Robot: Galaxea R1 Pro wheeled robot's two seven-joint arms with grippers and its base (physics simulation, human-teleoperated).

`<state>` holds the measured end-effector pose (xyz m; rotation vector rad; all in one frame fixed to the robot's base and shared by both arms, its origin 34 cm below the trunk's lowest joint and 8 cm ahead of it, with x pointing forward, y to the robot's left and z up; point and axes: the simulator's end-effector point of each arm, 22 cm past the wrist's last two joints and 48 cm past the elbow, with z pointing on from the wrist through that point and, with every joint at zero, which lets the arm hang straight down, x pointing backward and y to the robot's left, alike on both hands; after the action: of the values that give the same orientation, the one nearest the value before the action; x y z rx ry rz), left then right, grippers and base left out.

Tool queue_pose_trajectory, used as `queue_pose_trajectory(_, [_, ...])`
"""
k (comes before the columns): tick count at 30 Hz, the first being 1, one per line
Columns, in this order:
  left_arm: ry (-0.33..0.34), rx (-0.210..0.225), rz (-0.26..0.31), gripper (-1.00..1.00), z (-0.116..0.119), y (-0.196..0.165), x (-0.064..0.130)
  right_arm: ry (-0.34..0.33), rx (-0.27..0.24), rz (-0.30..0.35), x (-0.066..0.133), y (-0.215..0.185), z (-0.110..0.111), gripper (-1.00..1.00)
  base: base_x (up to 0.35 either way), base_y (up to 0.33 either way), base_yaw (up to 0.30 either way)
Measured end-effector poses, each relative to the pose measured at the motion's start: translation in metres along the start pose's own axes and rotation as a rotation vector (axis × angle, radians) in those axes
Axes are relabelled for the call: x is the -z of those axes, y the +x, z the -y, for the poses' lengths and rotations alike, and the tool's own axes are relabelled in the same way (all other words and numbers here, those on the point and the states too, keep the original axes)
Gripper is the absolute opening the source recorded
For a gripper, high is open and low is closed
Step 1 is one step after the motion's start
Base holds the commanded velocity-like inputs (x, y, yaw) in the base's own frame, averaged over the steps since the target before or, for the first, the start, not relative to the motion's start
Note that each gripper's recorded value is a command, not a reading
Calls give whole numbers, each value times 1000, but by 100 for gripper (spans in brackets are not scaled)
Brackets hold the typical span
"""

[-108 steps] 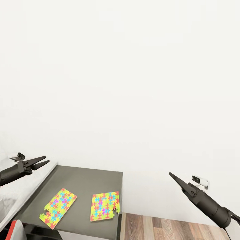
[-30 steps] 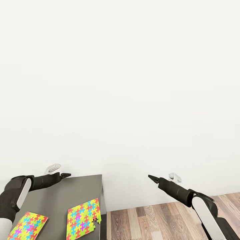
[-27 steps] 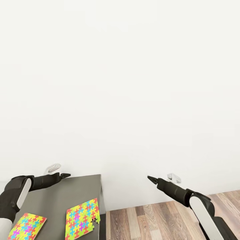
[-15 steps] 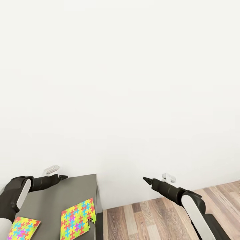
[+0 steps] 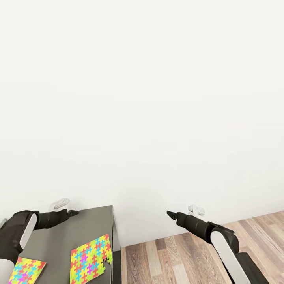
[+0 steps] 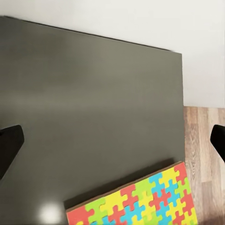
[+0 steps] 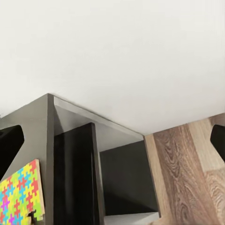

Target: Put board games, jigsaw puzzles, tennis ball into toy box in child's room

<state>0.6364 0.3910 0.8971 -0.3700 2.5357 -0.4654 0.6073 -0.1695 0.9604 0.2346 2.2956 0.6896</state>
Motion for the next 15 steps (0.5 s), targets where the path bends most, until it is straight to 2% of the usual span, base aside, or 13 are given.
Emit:
queue_pose_trajectory(5, [-18,2,-1,100,-4,1,-1,0,3,-5,-1,2,-1,100,0,0,80])
queue_pose_trajectory(15, [-19,3,-14,100,-2,7,-7,12,1,-22,-6,10,4,100,0,0,245])
